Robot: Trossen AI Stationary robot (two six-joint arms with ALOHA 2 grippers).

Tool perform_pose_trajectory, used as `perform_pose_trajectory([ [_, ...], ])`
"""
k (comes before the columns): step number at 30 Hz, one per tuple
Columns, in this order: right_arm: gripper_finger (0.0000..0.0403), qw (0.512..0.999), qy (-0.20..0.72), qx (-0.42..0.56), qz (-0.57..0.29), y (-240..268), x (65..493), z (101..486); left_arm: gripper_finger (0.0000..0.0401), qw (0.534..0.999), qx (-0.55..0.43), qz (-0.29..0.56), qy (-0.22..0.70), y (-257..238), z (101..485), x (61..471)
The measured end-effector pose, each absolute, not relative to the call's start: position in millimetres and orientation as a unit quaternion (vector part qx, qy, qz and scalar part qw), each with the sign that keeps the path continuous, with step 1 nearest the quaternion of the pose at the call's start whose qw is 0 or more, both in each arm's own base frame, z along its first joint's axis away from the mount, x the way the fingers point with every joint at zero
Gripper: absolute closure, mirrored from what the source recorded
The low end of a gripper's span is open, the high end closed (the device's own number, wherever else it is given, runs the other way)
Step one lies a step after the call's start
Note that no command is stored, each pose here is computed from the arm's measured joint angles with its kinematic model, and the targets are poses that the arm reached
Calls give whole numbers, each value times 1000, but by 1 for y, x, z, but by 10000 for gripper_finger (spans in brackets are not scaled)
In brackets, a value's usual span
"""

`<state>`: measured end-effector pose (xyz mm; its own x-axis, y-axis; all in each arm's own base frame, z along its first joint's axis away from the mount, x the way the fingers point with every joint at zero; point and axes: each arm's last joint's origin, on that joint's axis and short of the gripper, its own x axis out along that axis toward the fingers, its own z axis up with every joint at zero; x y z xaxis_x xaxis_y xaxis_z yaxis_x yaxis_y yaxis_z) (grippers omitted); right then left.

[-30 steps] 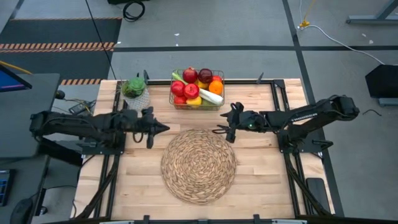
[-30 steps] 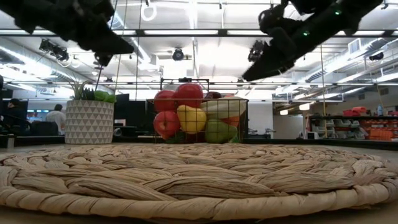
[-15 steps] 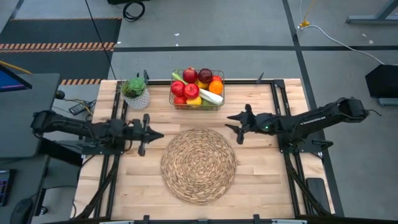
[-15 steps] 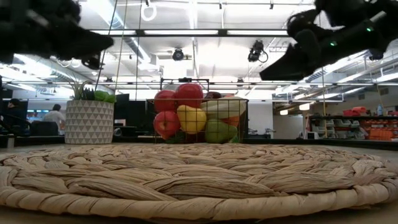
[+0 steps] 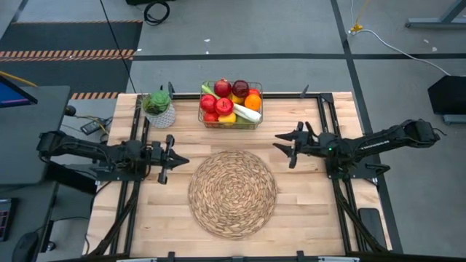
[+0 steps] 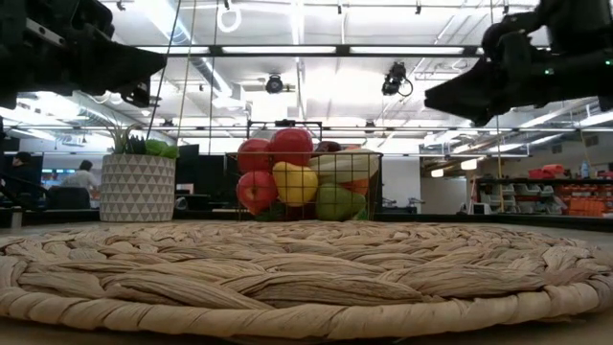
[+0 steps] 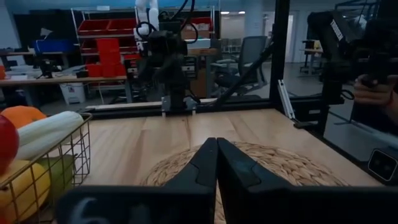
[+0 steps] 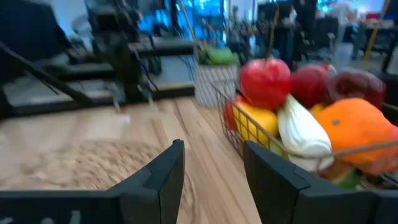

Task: Build produce basket
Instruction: Return to Home Position

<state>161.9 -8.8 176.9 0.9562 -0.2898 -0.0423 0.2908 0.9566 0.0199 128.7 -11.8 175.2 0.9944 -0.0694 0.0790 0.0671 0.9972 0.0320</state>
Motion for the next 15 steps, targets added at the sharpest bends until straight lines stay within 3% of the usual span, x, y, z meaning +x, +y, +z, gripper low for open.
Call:
perform_pose_trajectory([
  [15,234,993,-21,49,-105,-6,148,172,392,999,1,-27,-40,-11,175,129],
])
